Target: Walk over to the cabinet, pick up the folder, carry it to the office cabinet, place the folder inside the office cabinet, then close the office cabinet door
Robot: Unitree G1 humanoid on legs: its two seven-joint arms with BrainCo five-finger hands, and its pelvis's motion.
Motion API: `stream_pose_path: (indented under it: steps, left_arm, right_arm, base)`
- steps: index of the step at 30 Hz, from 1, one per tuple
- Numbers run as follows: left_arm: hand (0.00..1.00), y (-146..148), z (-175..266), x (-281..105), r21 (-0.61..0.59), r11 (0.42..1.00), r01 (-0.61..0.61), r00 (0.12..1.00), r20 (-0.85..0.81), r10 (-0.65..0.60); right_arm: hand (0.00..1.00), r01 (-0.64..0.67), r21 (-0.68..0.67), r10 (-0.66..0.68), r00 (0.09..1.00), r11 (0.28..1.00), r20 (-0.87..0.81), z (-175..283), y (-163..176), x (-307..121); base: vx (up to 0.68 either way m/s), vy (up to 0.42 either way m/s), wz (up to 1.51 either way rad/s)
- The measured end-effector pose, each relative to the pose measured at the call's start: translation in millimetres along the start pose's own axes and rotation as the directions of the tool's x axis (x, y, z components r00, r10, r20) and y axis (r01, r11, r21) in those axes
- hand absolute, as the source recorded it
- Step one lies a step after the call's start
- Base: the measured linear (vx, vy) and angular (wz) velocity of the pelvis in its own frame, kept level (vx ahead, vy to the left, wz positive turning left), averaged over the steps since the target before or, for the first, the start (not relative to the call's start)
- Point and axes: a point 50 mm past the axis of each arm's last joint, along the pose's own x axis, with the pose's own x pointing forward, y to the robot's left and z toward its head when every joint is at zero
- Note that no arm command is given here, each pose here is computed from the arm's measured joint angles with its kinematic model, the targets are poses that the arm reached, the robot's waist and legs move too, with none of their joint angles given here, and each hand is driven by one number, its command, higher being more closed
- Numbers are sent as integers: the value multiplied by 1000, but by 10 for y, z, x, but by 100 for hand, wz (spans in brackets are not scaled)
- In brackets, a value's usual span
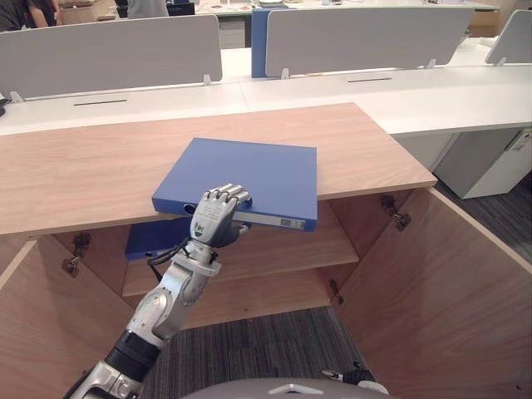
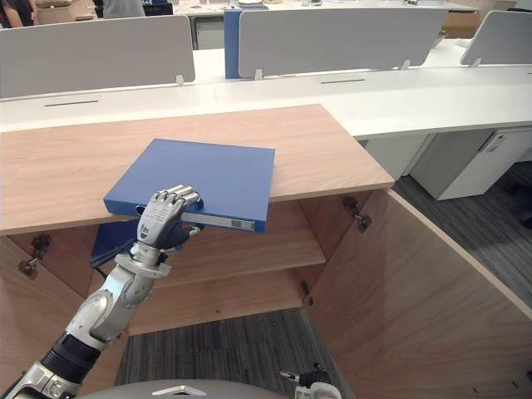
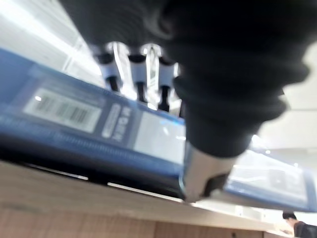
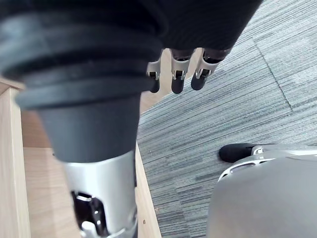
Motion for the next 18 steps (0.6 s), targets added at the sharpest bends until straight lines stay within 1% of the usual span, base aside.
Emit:
stream_pose_path:
  steps: [4, 7, 8, 12, 14, 16, 18]
  left_arm:
    - [100, 131, 34, -42, -46, 997, -59, 998, -12, 58]
    - [100, 275, 66, -59, -100, 984, -148, 988, -48, 144]
    - [100, 339, 80, -66, -125, 972, -200, 979, -69, 193]
    - [100, 547, 115, -60, -168, 932, -320, 947, -91, 308]
    - [100, 679, 139, -83, -190, 899, -395, 918, -104, 382]
    - [100, 733, 143, -86, -199, 882, -426, 904, -110, 412]
    - [100, 840, 130, -116, -210, 848, -486, 874, -134, 468]
  right_arm:
    - [0, -3, -10, 3, 1000, 1000, 2, 1, 7, -1]
    - [0, 0, -17, 0, 1000, 1000, -3, -21, -9, -3]
    - [0, 2, -18, -2, 1000, 1000, -5, -30, -17, -4]
    - [0, 7, -22, -8, 1000, 1000, -16, -79, -41, -13]
    - [0, 9, -27, -9, 1000, 1000, -25, -117, -51, -22]
    - [0, 6, -40, -7, 1000, 999, -28, -136, -54, -27]
    - [0, 0, -60, -2, 1000, 998, -27, -143, -52, -30]
  base:
    - [0, 0, 0]
    - [-13, -14, -5]
    - [-11, -9, -4]
    - [-54, -15, -3]
    - [-82, -18, 2]
    - [-40, -20, 7]
    - [-53, -25, 7]
